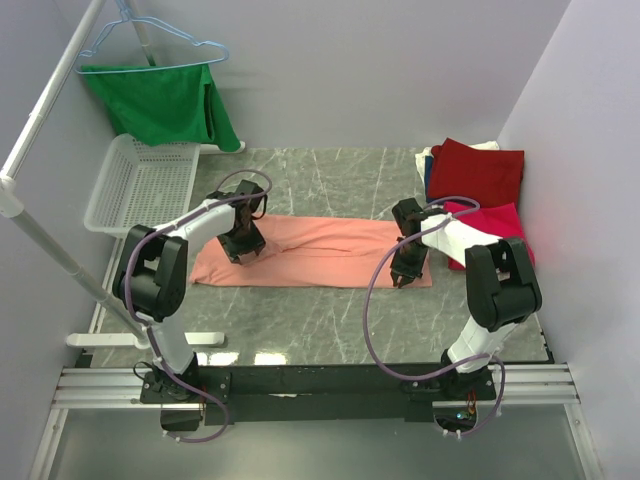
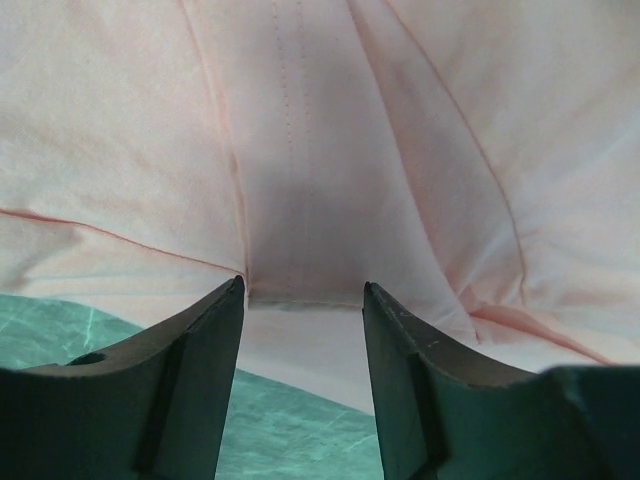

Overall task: Fold and stack the t-shirts
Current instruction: Fold the tshirt

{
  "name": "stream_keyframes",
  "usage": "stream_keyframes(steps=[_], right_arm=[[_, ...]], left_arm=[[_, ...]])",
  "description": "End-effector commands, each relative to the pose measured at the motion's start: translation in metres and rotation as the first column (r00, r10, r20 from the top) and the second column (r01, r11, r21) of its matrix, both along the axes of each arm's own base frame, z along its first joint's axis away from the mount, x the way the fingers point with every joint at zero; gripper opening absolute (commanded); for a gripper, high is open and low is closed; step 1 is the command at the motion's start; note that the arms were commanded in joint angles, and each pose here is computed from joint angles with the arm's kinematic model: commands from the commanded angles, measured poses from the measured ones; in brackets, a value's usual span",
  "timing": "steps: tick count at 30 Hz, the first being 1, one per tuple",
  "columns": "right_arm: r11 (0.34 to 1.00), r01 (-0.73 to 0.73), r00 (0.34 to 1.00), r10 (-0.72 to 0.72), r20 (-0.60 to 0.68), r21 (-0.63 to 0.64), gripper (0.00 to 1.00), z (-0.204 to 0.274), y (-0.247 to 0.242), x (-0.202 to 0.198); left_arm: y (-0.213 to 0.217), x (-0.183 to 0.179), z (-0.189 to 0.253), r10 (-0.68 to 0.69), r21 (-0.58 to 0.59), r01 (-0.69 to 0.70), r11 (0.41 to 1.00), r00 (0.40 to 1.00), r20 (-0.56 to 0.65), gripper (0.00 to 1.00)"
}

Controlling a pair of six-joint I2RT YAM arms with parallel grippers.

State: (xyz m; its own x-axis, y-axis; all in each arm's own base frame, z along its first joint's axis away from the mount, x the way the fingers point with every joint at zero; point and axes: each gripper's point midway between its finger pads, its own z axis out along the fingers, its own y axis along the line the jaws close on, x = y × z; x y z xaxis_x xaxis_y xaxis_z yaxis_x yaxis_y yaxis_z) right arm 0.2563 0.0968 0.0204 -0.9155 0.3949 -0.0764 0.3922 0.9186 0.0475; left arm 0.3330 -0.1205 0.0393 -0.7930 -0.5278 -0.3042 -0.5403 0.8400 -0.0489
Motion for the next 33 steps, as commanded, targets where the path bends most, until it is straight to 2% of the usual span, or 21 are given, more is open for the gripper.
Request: stream_keyframes(steps=[1, 6, 13, 23, 26, 27, 29, 30, 33], right_arm=[[1.000, -0.010, 1.000, 0.010, 0.014, -0.016, 0.21, 0.001, 0.000, 0.008], [1.000, -0.008, 1.000, 0.008, 0.007, -0.017, 0.21, 0.000, 0.000, 0.008], [1.000, -0.008, 1.000, 0.008, 0.001, -0.021, 0.21, -0.001, -0.001, 0.007], [1.000, -0.007, 1.000, 0.007, -0.005, -0.021, 0.20, -0.002, 0.000, 0.007], [1.000, -0.007, 1.000, 0.007, -0.008, -0.023, 0.20, -0.003, -0.001, 0.008], [1.000, -0.007, 1.000, 0.007, -0.011, -0.022, 0.20, -0.003, -0.001, 0.007], [1.000, -0.007, 1.000, 0.007, -0.012, -0.023, 0.20, -0.004, 0.000, 0.007], [1.000, -0.006, 1.000, 0.005, -0.015, -0.023, 0.20, -0.005, -0.001, 0.006], [1.000, -0.006, 1.000, 0.005, -0.018, -0.024, 0.20, -0.006, -0.001, 0.006]], left_arm=[[0.005, 0.001, 0.016, 0.017, 0.026, -0.018, 0.999, 0.999, 0.042, 0.57], [0.006, 0.001, 0.009, 0.013, 0.042, -0.014, 0.999, 1.000, 0.023, 0.56], [0.005, -0.004, -0.006, 0.010, 0.038, -0.009, 0.999, 1.000, -0.012, 0.44], [0.010, -0.008, -0.013, 0.016, 0.061, -0.014, 0.998, 0.999, -0.032, 0.35], [0.011, -0.011, -0.015, 0.015, 0.067, -0.012, 0.998, 0.999, -0.041, 0.25], [0.012, -0.011, -0.016, 0.016, 0.071, -0.013, 0.997, 0.999, -0.043, 0.17], [0.012, -0.011, -0.015, 0.016, 0.075, -0.013, 0.997, 0.999, -0.045, 0.08], [0.013, -0.011, -0.014, 0.017, 0.080, -0.014, 0.997, 0.999, -0.044, 0.01], [0.013, -0.007, -0.008, 0.016, 0.088, -0.013, 0.996, 0.999, -0.034, 0.01]])
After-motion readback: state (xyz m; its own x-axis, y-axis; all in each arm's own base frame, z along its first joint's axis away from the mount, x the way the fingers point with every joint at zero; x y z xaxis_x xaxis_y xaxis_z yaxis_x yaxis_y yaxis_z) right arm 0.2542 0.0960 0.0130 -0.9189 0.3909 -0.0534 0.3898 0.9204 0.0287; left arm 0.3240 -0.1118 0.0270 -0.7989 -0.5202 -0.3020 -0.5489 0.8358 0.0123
